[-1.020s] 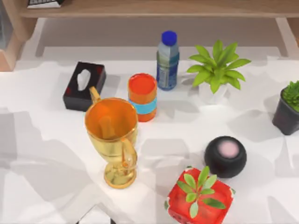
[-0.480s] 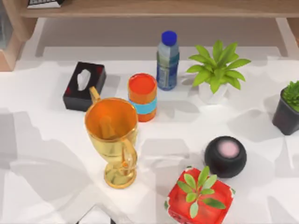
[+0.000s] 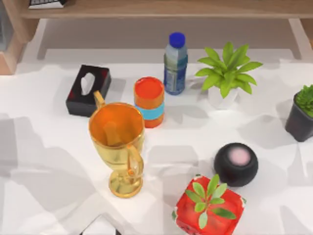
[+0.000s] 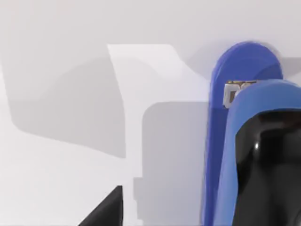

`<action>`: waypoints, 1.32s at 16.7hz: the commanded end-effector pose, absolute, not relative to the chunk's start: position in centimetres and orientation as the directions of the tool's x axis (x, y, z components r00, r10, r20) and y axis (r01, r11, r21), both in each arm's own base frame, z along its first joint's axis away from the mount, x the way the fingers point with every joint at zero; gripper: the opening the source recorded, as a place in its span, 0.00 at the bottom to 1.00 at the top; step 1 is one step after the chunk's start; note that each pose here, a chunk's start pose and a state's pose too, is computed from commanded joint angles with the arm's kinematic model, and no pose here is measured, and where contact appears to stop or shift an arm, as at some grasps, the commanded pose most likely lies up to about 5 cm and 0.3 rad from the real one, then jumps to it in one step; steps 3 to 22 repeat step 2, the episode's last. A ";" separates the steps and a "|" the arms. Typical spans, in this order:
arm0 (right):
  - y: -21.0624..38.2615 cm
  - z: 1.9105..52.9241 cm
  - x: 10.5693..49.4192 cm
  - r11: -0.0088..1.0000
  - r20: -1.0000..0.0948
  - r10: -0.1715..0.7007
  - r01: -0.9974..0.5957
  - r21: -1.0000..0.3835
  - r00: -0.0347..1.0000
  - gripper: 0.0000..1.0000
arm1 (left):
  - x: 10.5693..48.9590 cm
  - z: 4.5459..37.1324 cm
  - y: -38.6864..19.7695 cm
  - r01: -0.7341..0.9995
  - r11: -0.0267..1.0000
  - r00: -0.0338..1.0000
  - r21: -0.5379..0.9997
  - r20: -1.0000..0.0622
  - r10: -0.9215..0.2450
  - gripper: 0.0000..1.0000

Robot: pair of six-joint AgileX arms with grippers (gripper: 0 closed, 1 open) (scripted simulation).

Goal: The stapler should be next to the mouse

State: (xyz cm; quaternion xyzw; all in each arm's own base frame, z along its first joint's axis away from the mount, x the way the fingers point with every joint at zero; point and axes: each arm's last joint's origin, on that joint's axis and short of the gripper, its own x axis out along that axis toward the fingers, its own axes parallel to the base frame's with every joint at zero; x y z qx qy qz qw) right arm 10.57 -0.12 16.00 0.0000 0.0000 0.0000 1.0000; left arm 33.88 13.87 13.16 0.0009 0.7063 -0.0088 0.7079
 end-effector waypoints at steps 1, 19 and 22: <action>-0.1 16.0 10.6 1.000 0.000 0.000 0.000 0.000 1.000 1.00 | 33.9 13.2 13.9 0.014 1.000 0.002 -0.011 -1.000 -0.011 1.00; -0.1 16.0 10.6 1.000 0.000 0.000 0.000 0.000 1.000 1.00 | 33.9 13.2 13.9 0.014 1.000 0.002 -0.011 -1.000 -0.011 1.00; -0.1 16.0 10.6 1.000 0.000 0.000 0.000 0.000 1.000 1.00 | 33.9 13.2 13.9 0.014 1.000 0.002 -0.011 -1.000 -0.011 1.00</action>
